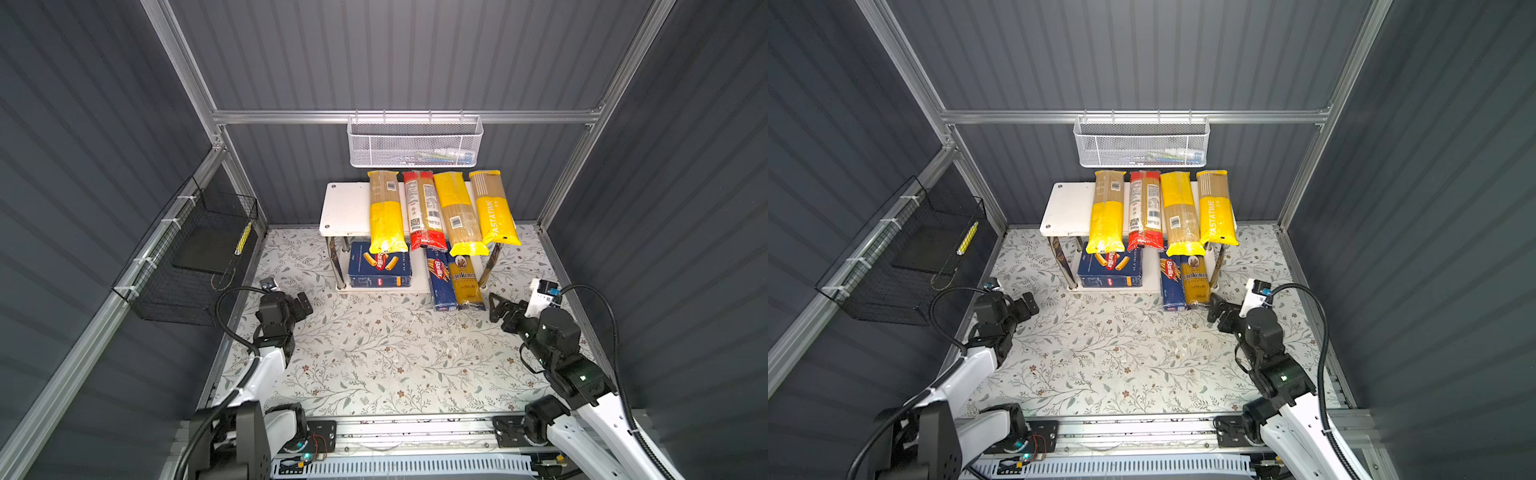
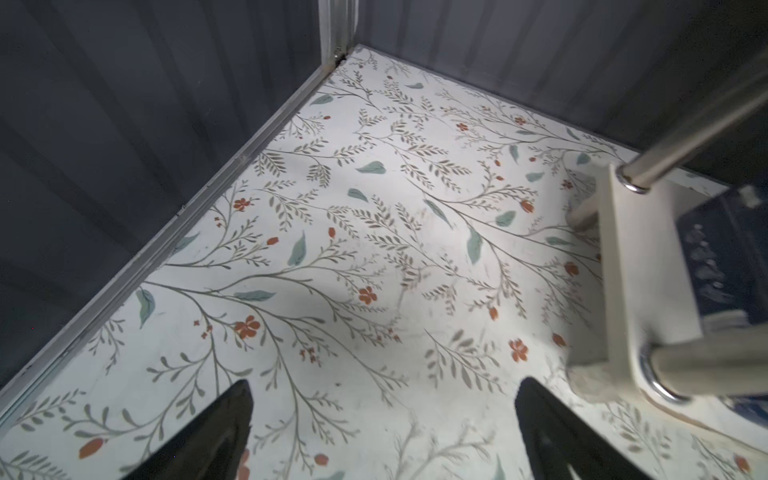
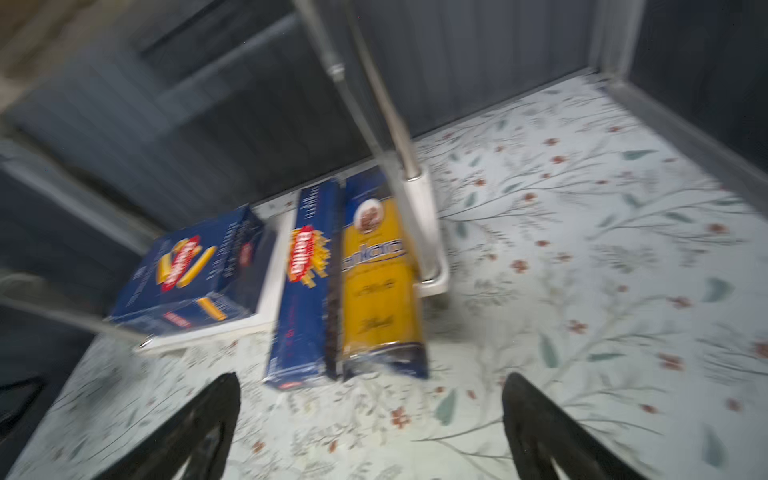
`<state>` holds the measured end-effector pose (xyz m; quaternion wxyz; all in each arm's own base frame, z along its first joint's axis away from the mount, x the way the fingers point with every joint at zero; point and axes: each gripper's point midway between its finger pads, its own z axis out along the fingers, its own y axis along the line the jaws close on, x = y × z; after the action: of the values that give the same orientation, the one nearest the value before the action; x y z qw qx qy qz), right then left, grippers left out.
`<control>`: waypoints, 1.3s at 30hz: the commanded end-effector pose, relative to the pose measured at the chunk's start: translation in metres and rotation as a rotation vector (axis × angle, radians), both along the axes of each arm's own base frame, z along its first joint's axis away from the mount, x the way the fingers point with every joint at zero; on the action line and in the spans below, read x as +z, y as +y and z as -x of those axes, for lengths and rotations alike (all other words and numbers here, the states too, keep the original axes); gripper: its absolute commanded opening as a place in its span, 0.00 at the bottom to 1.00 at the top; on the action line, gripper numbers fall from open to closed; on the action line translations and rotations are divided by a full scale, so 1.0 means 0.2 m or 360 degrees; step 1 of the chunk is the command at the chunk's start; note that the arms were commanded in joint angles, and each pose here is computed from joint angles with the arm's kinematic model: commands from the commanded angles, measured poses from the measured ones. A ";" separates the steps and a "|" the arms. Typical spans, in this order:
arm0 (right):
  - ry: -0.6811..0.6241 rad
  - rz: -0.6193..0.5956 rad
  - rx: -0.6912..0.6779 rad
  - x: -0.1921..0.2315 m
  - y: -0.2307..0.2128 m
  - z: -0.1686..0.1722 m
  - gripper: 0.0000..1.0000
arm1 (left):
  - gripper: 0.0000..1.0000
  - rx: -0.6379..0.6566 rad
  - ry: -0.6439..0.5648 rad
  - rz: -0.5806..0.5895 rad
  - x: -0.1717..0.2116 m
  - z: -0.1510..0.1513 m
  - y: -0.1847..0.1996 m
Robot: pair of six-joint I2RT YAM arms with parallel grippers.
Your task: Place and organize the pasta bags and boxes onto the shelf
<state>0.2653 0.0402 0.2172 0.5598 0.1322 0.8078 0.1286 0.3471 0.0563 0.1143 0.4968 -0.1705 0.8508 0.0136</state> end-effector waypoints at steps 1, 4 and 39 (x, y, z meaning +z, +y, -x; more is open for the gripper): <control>0.0121 0.0225 -0.0230 -0.18 -0.22 0.00 0.99 | 1.00 -0.0167 -0.0175 -0.0055 0.05 -0.11 -0.04; -0.0035 0.0300 -0.0340 -0.22 -0.32 -0.09 0.99 | 1.00 -0.0272 -0.0339 -0.0051 0.07 -0.11 -0.08; -0.0267 0.0653 -0.0065 -0.46 -0.26 -0.55 0.99 | 1.00 -0.0650 -0.0271 -0.0208 -0.23 -0.33 -0.37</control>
<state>0.3749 -0.0107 0.1250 0.6423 0.0243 0.7652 -0.0353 0.4131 -0.0330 0.0836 0.5787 0.0544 0.8092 -0.0863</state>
